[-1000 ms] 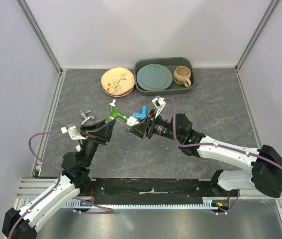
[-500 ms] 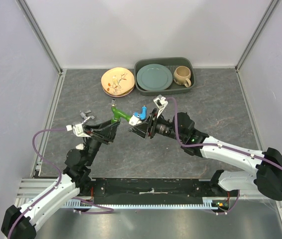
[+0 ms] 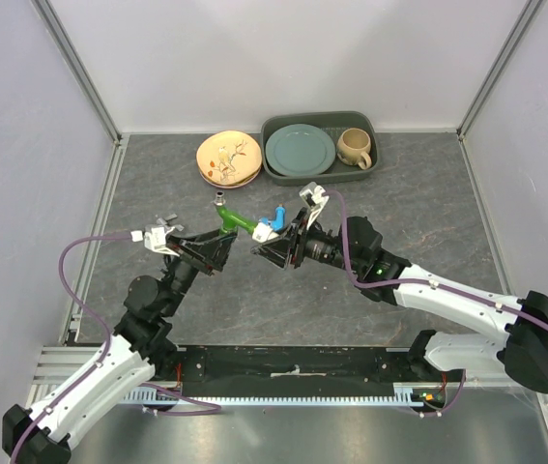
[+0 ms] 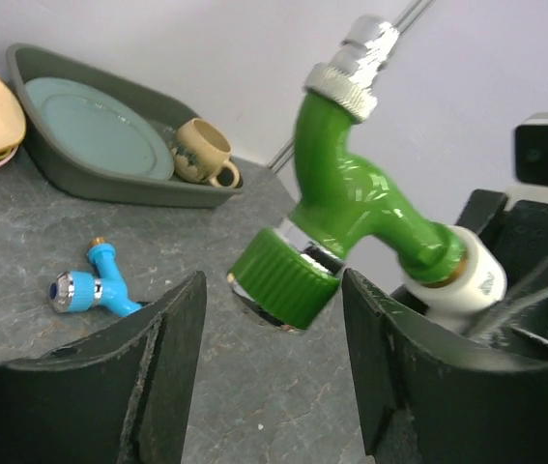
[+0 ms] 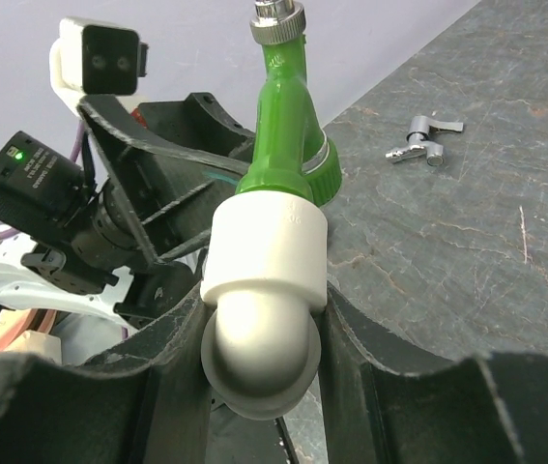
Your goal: Install the water faucets
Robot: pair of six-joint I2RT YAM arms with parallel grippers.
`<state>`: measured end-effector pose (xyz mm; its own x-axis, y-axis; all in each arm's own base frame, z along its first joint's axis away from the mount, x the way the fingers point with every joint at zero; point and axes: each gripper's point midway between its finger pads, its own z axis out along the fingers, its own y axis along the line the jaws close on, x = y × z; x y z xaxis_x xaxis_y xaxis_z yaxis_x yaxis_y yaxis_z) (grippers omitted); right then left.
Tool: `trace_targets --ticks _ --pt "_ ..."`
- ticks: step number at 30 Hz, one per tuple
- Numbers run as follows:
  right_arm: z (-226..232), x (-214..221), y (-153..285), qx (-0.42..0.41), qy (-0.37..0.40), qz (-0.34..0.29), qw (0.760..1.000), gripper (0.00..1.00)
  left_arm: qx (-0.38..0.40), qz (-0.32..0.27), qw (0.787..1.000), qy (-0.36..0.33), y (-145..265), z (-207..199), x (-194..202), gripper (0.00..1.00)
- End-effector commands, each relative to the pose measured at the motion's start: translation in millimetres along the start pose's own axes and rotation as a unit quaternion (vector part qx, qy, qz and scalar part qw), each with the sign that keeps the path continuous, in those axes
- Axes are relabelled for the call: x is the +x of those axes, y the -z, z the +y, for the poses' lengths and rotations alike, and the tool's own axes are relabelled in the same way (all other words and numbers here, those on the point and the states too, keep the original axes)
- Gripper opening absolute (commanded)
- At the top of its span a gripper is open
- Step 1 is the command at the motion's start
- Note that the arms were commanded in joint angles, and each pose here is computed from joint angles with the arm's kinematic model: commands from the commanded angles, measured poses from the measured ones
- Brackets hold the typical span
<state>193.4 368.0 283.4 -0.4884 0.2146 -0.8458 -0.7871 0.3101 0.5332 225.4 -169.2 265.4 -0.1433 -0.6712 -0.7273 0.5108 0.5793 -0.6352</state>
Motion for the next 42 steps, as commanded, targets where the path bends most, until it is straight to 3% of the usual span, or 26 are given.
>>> trace_targets --ticks 1,5,6,10,13,20,26,33,38,42 --pt "37 -43 5 -0.059 0.039 -0.054 0.996 0.00 -0.016 0.019 1.000 -0.008 -6 4 5 0.63" --pt "40 -44 10 -0.066 0.048 -0.057 0.995 0.00 -0.025 0.035 0.999 -0.009 -12 8 13 0.52" --pt "41 -44 11 -0.068 0.053 -0.058 0.995 0.00 -0.029 0.040 0.999 -0.009 -13 11 16 0.44" --pt "44 -43 15 -0.075 0.065 -0.055 0.994 0.00 -0.029 0.035 0.999 -0.012 -17 10 13 0.27" --pt "49 -39 15 -0.091 0.067 -0.047 0.993 0.00 -0.025 0.026 0.999 -0.014 -22 7 8 0.24" --pt "57 -36 15 -0.120 0.040 -0.051 0.991 0.00 0.025 -0.014 0.999 0.019 -30 -11 -2 0.34" --pt "49 -31 10 -0.113 0.034 -0.053 0.992 0.00 0.057 -0.003 0.998 0.025 -35 -27 -3 0.59" --pt "29 -38 14 -0.047 0.058 -0.068 0.995 0.00 -0.010 0.029 0.999 -0.010 -30 -5 2 0.63" --pt "18 -38 13 -0.018 0.062 -0.066 0.996 0.00 -0.002 0.057 0.998 -0.022 -26 -10 7 0.72" --pt "15 -42 16 -0.006 0.071 -0.071 0.995 0.00 -0.013 0.082 0.996 -0.026 -20 -10 11 0.70"
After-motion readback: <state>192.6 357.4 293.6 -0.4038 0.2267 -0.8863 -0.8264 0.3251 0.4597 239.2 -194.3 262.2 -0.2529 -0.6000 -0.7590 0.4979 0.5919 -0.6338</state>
